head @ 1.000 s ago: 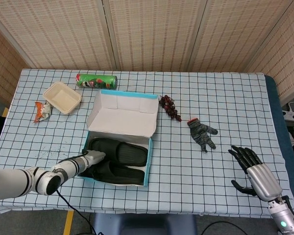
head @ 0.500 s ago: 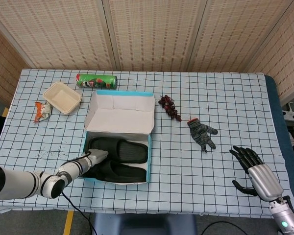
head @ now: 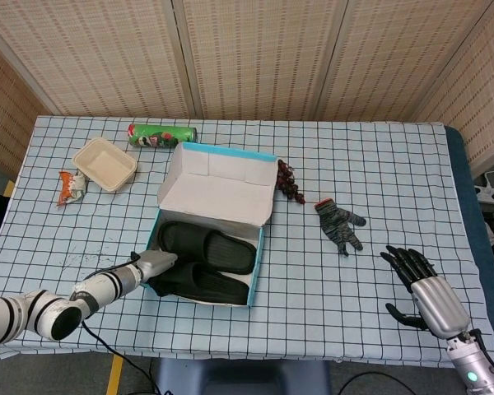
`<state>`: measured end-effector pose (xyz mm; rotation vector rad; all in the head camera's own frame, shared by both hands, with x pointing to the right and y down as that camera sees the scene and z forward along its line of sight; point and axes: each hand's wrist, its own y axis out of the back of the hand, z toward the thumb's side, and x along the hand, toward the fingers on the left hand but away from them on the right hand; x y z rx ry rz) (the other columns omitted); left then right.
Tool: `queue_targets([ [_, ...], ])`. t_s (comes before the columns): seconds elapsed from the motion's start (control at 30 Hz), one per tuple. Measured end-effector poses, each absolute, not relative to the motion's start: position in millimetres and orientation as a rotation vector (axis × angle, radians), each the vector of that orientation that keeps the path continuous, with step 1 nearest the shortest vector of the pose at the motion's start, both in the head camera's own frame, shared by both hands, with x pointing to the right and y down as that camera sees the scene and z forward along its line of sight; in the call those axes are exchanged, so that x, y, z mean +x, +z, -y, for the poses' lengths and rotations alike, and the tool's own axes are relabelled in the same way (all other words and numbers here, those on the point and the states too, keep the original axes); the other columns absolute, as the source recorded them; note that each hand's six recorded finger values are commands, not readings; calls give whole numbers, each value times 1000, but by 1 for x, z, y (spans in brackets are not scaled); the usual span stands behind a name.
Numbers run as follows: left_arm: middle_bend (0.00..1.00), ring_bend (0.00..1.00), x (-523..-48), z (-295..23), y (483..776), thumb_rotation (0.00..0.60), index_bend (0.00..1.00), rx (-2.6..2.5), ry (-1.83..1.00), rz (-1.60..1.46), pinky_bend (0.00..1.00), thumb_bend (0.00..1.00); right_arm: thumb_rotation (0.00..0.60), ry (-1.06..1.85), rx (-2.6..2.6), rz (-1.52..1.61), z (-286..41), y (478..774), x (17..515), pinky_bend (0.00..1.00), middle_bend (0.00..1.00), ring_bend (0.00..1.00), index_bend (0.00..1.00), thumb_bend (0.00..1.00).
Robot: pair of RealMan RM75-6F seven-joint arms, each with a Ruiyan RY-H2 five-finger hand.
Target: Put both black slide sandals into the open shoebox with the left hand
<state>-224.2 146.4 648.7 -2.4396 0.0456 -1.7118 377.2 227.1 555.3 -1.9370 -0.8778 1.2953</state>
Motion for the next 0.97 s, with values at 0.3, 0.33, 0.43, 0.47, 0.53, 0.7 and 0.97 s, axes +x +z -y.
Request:
queue_targets([
  [0.3,0,0,-240,-135,615,600,0,-2462,-1631,-170,236,511,600,1286,-1926,874,-228,554,371,0,0,0,0,199],
  [0.33,0,0,-241,-133,611,600,0,-2454,-1600,-210,225,504,600,1287,-1920,874,-228,553,371,0,0,0,0,199],
  [0.43,0,0,-250,-126,600,600,0,-2403,-1506,-346,189,486,600,1297,-1881,871,-229,551,373,0,0,0,0,199],
  [0.47,0,0,-255,-124,597,600,0,-2376,-1476,-395,174,486,600,1307,-1855,869,-230,550,375,0,0,0,0,199],
  [0.53,0,0,-275,-121,590,600,0,-2284,-1415,-526,131,484,600,1329,-1805,863,-231,550,378,0,0,0,0,199],
  [0.7,0,0,-356,-134,571,600,0,-1937,-1354,-896,72,470,600,1444,-1624,854,-235,557,393,0,0,0,0,199],
  [0.97,0,0,-476,-240,542,600,0,-1442,-1405,-1124,61,465,600,1516,-1548,898,-238,562,401,0,0,0,0,200],
])
